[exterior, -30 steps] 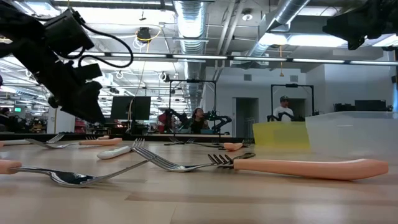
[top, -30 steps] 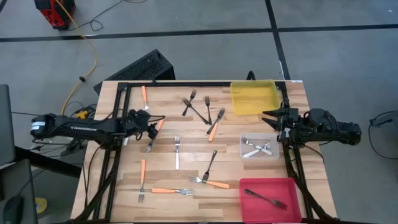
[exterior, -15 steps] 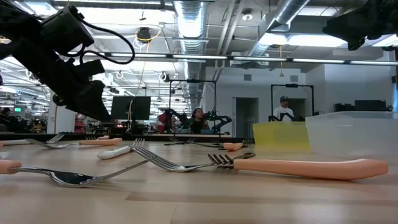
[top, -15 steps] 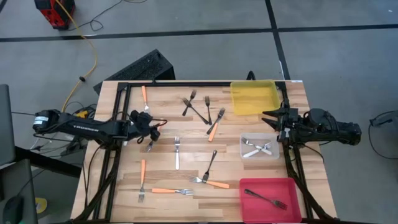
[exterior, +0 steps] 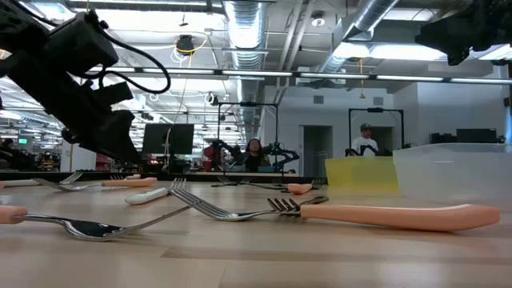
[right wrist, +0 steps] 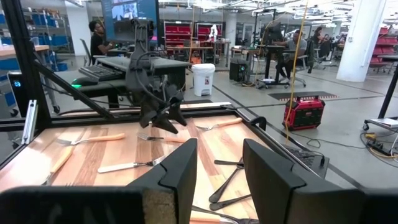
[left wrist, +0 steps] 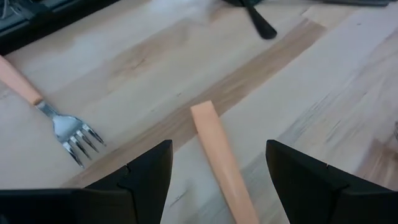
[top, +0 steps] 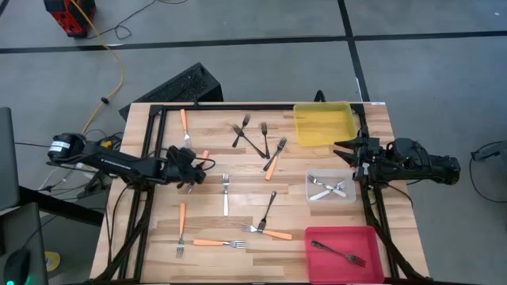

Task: Sort silverware by color (type)
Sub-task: Put the orange fork into the yellow bin

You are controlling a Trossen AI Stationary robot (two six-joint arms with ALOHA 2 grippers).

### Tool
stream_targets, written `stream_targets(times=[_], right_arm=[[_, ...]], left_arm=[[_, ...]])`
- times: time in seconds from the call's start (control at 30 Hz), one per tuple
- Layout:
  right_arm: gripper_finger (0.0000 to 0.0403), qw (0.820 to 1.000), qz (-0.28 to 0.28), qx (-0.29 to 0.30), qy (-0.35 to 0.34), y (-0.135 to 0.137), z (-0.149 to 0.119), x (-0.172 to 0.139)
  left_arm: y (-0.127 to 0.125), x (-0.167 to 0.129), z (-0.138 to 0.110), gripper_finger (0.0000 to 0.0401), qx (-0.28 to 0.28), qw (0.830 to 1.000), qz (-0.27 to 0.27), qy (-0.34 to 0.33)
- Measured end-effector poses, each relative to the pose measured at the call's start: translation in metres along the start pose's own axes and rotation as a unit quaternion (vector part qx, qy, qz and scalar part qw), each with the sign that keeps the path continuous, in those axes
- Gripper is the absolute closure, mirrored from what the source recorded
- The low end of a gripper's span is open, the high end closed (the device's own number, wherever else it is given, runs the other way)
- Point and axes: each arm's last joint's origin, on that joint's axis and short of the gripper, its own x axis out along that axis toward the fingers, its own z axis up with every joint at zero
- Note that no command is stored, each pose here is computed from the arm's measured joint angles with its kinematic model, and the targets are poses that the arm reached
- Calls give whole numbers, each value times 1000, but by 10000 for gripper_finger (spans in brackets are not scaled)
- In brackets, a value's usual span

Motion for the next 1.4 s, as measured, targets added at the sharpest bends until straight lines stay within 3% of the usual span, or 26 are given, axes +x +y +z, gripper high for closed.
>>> stream_targets(times=[0.6,0.8,1.1,1.4], right_arm=[[248,1000,0,0,0,0,0,0],[248,1000,0,0,0,0,0,0],[248,1000,0,0,0,0,0,0],[248,1000,0,0,1,0,0,0]], left_arm=[[-11,22,-23,167,21,998,34,55],[-13,26,-28,231,18,997,42,65],[-15,27,-28,362,13,997,26,73],[-17,27,-25,364,8,997,26,70]])
